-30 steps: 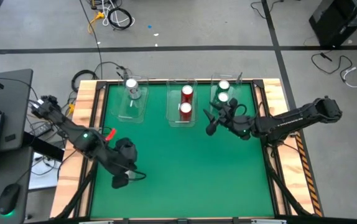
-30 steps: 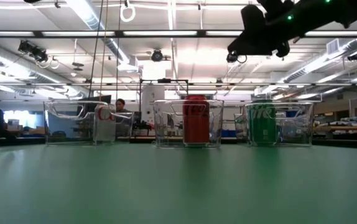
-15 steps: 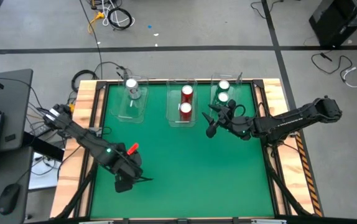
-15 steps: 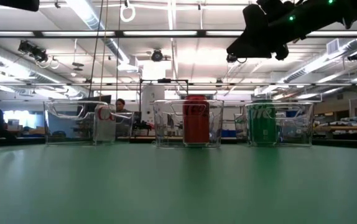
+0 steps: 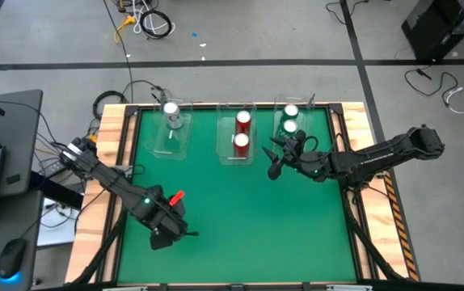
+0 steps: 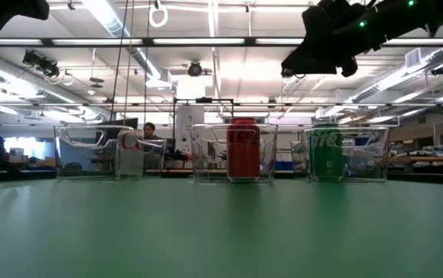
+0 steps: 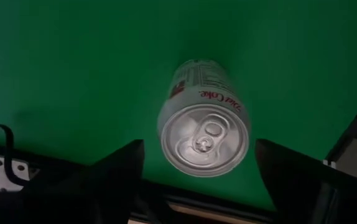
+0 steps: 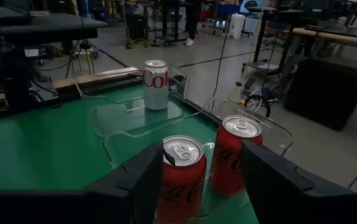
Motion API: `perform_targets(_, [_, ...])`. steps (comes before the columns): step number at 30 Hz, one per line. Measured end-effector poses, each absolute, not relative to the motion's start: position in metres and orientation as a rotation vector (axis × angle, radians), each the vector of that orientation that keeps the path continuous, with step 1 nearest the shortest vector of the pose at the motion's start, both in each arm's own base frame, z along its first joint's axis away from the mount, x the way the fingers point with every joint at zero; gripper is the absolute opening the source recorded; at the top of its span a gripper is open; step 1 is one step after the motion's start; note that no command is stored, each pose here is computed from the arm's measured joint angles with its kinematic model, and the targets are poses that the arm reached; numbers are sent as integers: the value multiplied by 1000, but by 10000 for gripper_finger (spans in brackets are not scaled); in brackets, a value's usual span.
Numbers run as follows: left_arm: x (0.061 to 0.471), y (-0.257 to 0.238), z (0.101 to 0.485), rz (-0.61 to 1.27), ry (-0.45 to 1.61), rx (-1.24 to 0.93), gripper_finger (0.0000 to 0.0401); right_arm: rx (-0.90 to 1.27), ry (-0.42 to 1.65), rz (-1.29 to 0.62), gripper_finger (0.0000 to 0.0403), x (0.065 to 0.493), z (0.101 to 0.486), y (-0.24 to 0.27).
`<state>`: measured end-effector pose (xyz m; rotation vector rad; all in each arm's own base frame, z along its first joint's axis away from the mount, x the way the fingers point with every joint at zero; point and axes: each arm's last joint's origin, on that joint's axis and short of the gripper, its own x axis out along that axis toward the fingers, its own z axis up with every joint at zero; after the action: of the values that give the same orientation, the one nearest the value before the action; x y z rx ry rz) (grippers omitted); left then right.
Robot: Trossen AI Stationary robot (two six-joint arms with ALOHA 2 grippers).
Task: Sort soda cans
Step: Put the red-silver soda can into the left transparent bin
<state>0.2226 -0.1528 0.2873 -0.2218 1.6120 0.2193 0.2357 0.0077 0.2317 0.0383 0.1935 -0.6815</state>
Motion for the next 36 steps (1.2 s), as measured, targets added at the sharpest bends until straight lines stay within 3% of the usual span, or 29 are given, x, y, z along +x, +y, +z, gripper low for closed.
perform_targets(10, [223,-152,287,243,1595,-215,317,45,192,-675,205,236,232,8])
perform_targets(18, [217,-149,266,235,1669,-205,318,48,195,-660,205,236,231,8])
perform_targets(36, [218,-150,273,205,1642,-225,311,41,209,-660,201,236,230,8])
